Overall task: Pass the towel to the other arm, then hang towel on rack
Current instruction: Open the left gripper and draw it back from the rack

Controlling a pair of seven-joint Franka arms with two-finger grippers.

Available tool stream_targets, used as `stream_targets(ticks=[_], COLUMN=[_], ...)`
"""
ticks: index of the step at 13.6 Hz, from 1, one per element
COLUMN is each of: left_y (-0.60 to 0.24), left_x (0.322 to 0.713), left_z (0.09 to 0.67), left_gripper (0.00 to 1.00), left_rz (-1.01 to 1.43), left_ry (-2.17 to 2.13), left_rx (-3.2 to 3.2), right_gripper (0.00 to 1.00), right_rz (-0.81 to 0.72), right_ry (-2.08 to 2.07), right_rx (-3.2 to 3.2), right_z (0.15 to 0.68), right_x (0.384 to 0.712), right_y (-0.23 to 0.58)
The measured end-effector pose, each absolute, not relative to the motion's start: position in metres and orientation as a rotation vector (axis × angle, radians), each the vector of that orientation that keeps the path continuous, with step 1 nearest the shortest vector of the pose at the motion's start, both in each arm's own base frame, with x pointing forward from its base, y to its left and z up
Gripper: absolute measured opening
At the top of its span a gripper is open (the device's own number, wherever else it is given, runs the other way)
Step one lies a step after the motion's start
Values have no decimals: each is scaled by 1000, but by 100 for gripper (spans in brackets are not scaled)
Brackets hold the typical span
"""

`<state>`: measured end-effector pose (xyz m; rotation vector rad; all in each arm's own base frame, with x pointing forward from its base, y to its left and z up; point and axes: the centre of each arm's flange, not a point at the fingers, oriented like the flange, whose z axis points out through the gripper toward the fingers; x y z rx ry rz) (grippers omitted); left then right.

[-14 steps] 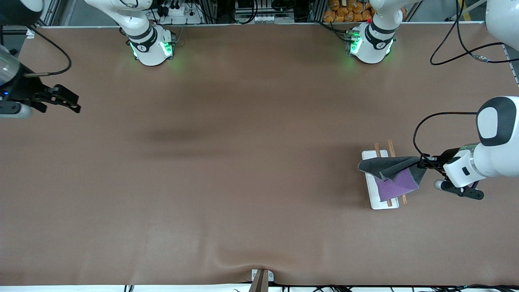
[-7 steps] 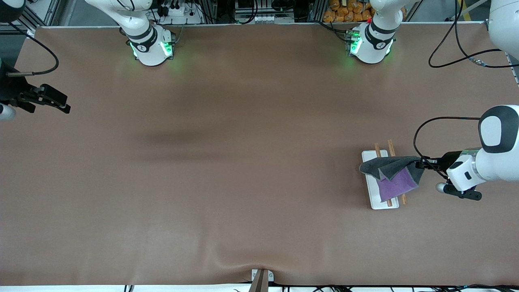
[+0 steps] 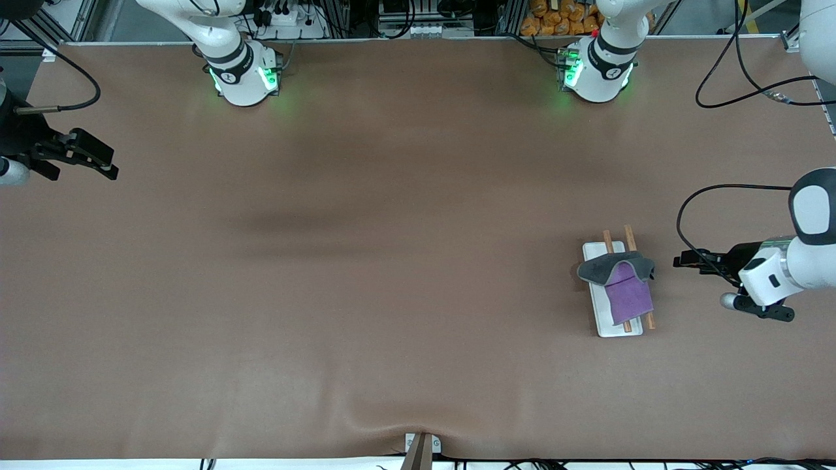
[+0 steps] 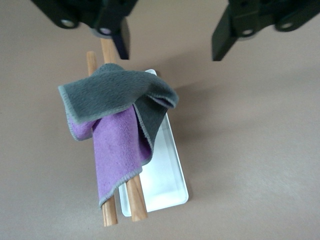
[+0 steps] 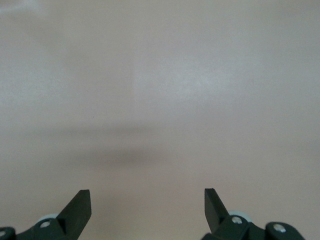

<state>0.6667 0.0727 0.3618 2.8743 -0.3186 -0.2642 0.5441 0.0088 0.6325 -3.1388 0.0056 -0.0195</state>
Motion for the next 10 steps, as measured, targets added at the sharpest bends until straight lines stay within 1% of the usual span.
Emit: stream_targets(ticks=[2, 5, 10], left_y=[81, 89, 74], left_x=[668, 668, 654], left_z=[381, 434, 527], left_gripper=[100, 100, 100], left_rz=[-216, -97, 84], left_ry=[-325, -320, -363], left_rx=[2888, 2931, 2986], right_gripper=[100, 100, 100], right_rz=[-11, -4, -2], right_ry=[8, 14, 15], right_rx=[-3139, -3139, -3139], right_z=[631, 630, 629], right_x=[544, 545, 545], right_y=[8, 6, 6])
